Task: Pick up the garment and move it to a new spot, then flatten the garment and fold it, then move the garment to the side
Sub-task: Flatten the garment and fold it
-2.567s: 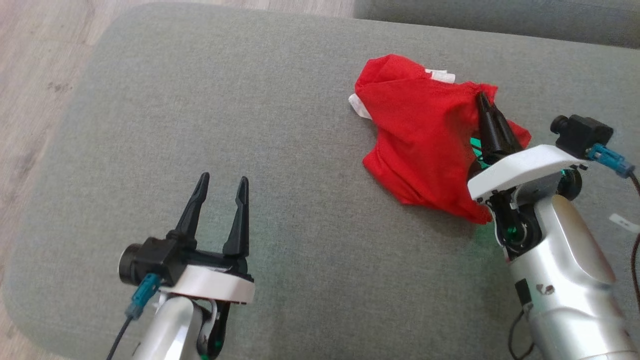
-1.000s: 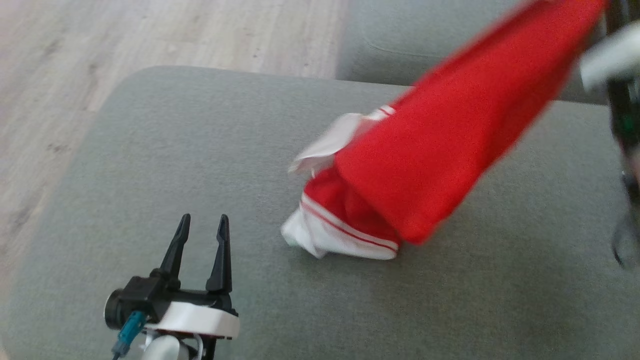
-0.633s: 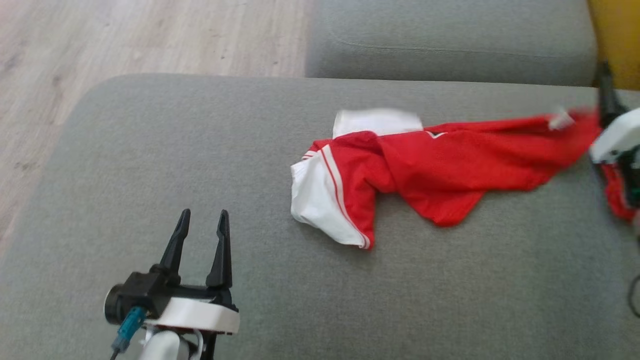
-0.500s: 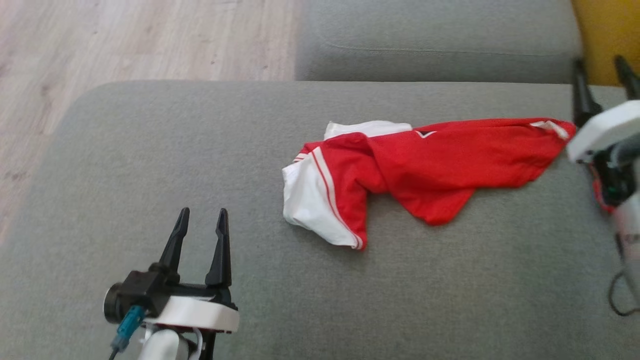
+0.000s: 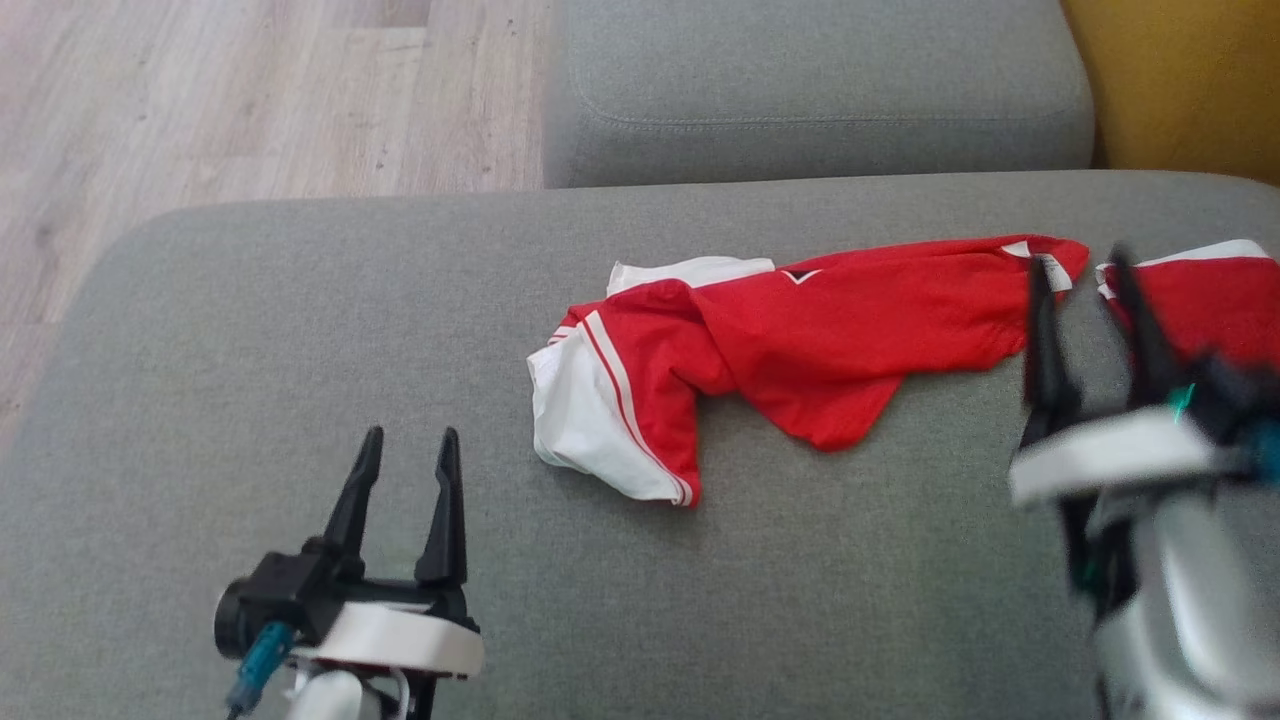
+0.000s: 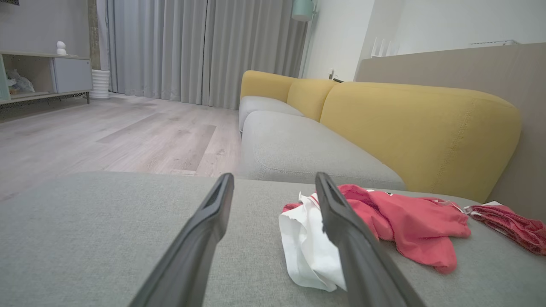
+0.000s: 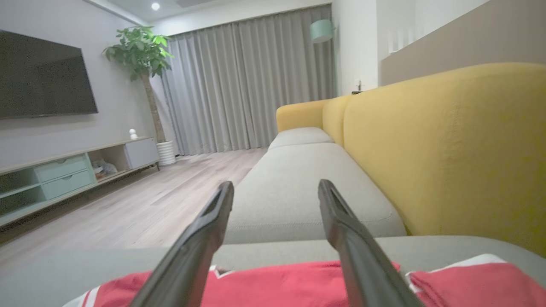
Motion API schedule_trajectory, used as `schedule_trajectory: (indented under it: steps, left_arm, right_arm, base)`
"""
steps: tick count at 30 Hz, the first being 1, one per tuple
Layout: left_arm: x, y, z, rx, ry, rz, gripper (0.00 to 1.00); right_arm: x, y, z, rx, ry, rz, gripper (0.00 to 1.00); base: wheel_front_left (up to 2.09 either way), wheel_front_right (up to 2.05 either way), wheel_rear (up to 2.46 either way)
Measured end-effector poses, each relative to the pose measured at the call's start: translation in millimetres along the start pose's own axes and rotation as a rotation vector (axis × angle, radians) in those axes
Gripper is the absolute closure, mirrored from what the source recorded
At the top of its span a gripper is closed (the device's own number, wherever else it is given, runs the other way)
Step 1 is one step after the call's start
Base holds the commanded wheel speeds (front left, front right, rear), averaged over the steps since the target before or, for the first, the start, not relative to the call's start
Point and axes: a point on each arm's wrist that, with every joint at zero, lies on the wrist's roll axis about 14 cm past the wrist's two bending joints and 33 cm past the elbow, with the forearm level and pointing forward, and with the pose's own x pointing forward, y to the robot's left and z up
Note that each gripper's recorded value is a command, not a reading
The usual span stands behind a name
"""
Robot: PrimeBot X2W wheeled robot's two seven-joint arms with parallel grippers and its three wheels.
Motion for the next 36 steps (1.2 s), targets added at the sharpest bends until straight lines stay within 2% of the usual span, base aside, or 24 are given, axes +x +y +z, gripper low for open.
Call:
schedule_trajectory:
  steps: [5, 11, 14, 20, 29, 30, 31, 32, 36]
  left_arm:
    - [-3, -1, -7, -0.008, 0.022, 0.000, 0.00]
    - [-4, 2, -12, -0.009, 0.037, 0.008, 0.00]
    - [-2, 3, -14, -0.010, 0.044, 0.012, 0.00]
    - [3, 9, -20, -0.014, 0.063, 0.026, 0.00]
    - [3, 29, -23, -0.009, 0.078, 0.085, 0.00]
    - [2, 32, -24, -0.008, 0.081, 0.093, 0.00]
    - [1, 33, -25, -0.007, 0.084, 0.099, 0.00]
    - [0, 35, -26, -0.007, 0.086, 0.104, 0.00]
    - [0, 36, -24, -0.005, 0.081, 0.110, 0.00]
  right_arm:
    - [-34, 6, -27, 0.029, 0.068, -0.029, 0.00]
    - [-25, 35, -31, -0.021, 0.118, 0.065, 0.00]
    - [-24, 54, -58, -0.021, 0.222, 0.119, 0.00]
    - [-26, 81, -133, -0.117, 0.511, 0.237, 0.00]
    - [-20, 71, -194, -0.243, 0.733, 0.270, 0.00]
    - [-20, 70, -199, -0.247, 0.747, 0.269, 0.04]
    - [-19, 70, -202, -0.248, 0.759, 0.270, 0.60]
    - [-18, 71, -204, -0.249, 0.766, 0.272, 1.00]
    - [-13, 67, -201, -0.248, 0.759, 0.256, 1.00]
  base:
    - [0.00, 0.00, 0.00]
    - [0.00, 0.00, 0.00]
    - [0.00, 0.00, 0.00]
    - [0.00, 0.00, 0.00]
    - [0.00, 0.00, 0.00]
    - [0.00, 0.00, 0.00]
    - [0.00, 0.00, 0.00]
    - [0.00, 0.00, 0.00]
    - [0.00, 0.00, 0.00]
